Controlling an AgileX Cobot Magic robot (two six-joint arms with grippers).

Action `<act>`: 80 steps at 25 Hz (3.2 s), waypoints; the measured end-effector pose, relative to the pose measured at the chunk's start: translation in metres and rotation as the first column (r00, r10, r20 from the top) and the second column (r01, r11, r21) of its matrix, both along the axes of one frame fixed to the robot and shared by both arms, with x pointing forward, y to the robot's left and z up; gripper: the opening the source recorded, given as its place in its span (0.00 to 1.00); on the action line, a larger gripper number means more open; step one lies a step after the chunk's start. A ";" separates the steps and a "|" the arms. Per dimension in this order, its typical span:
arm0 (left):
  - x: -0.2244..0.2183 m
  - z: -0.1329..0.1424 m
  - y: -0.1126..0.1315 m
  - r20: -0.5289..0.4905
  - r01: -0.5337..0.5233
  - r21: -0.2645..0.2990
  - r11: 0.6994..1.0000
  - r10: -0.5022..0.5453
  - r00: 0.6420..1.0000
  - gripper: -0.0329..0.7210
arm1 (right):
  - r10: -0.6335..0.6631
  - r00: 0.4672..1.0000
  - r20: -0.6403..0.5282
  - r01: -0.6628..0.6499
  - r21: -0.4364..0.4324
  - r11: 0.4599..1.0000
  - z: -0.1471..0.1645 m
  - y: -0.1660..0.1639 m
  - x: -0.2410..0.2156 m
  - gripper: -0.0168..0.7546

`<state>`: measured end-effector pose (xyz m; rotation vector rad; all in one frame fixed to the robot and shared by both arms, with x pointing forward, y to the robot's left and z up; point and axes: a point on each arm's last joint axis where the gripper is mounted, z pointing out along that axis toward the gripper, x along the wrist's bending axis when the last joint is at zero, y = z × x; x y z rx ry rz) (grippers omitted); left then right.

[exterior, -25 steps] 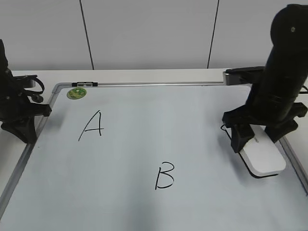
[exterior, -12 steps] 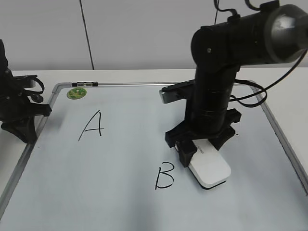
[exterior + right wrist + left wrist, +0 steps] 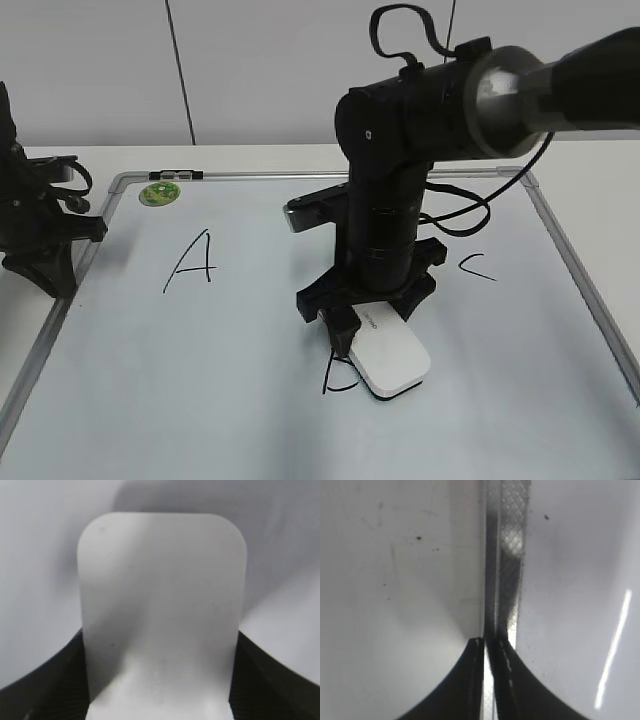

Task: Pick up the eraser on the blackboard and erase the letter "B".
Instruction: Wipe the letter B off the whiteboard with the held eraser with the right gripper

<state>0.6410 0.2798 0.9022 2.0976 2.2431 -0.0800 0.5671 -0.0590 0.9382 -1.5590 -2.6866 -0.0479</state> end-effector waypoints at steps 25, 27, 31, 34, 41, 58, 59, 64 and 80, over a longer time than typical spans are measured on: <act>0.000 0.000 -0.001 0.000 -0.006 -0.009 1.000 0.006 1.000 0.09 | -0.013 1.000 0.018 0.013 0.018 1.000 -0.018 0.008 0.006 0.70; 0.000 0.000 -0.001 0.000 -0.006 -0.009 1.000 0.006 1.000 0.09 | -0.008 1.000 0.012 0.007 0.010 1.000 -0.020 0.010 0.005 0.70; 0.000 -0.001 -0.001 -0.002 -0.007 -0.010 1.000 0.007 1.000 0.09 | 0.024 0.999 0.026 -0.024 -0.011 1.000 -0.020 0.016 0.001 0.70; 0.000 -0.001 -0.001 -0.002 -0.007 -0.010 1.000 0.007 1.000 0.09 | 0.060 0.997 0.039 -0.059 -0.027 0.998 -0.020 0.022 -0.004 0.70; 0.000 -0.001 -0.001 -0.002 -0.008 -0.012 1.000 0.008 1.000 0.09 | 0.124 0.991 0.050 -0.123 -0.027 0.992 -0.020 0.042 -0.019 0.70; 0.000 -0.001 -0.001 -0.004 -0.008 -0.012 1.000 0.008 1.000 0.09 | 0.056 0.998 0.012 -0.055 -0.063 0.996 -0.019 0.053 -0.023 0.70; 0.000 -0.001 -0.001 -0.004 -0.008 -0.012 1.000 0.008 1.000 0.09 | 0.048 0.999 0.009 -0.048 -0.063 0.997 -0.019 0.052 -0.022 0.70; -0.001 -0.001 0.000 -0.008 -0.001 -0.003 1.000 0.001 1.000 0.09 | 0.026 1.000 -0.007 -0.027 -0.064 0.998 -0.018 0.049 -0.021 0.70; -0.001 -0.001 0.000 -0.010 0.001 0.000 1.000 -0.001 1.000 0.08 | -0.071 0.997 -0.033 0.067 -0.118 0.991 -0.018 0.010 0.005 0.70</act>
